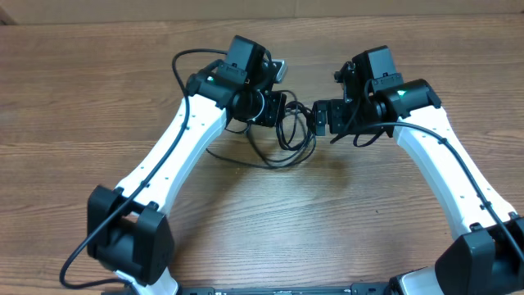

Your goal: Untangle cables

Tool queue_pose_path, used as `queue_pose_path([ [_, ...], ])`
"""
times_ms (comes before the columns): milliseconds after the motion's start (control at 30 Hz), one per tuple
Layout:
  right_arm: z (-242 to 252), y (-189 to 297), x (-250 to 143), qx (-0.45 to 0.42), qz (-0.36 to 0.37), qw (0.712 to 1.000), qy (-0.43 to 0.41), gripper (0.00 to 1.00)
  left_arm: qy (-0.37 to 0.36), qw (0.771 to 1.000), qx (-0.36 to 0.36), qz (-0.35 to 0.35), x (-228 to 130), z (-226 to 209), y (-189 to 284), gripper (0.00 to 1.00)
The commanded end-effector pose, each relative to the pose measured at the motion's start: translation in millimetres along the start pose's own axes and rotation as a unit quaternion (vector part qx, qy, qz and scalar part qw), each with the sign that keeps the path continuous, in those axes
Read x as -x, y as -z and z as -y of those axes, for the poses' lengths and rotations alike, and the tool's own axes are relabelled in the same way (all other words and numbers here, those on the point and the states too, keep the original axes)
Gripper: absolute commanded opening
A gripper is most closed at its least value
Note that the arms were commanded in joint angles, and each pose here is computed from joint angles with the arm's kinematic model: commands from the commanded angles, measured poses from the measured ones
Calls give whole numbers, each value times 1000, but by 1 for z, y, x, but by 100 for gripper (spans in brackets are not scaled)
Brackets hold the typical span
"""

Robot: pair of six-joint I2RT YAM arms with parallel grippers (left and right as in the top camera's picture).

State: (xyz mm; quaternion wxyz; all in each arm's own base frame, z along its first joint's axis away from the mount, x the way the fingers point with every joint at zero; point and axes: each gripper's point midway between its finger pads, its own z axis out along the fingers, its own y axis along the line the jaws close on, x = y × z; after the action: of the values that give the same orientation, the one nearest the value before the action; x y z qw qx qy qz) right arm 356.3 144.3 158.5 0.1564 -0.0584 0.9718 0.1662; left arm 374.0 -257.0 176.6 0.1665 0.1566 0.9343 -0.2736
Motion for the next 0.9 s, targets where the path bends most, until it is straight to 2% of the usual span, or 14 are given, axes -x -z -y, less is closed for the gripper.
queue_pose_path([
  [0,-4,-11,-3,16,-14,1000,17,97,-31,998,-41,18,6,27,19,4],
  [367,-24,-30,-9,88,-48,995,20,96,-36,998,-45,30,11,30,25,4],
  [533,-23,-38,1,89,-32,995,25,90,-41,996,-76,30,12,41,26,4],
  [700,-20,-56,10,90,-24,995,28,76,-42,996,-78,31,12,42,26,4],
  [867,-11,-66,18,67,-12,997,27,51,-41,996,-77,31,12,41,26,4],
])
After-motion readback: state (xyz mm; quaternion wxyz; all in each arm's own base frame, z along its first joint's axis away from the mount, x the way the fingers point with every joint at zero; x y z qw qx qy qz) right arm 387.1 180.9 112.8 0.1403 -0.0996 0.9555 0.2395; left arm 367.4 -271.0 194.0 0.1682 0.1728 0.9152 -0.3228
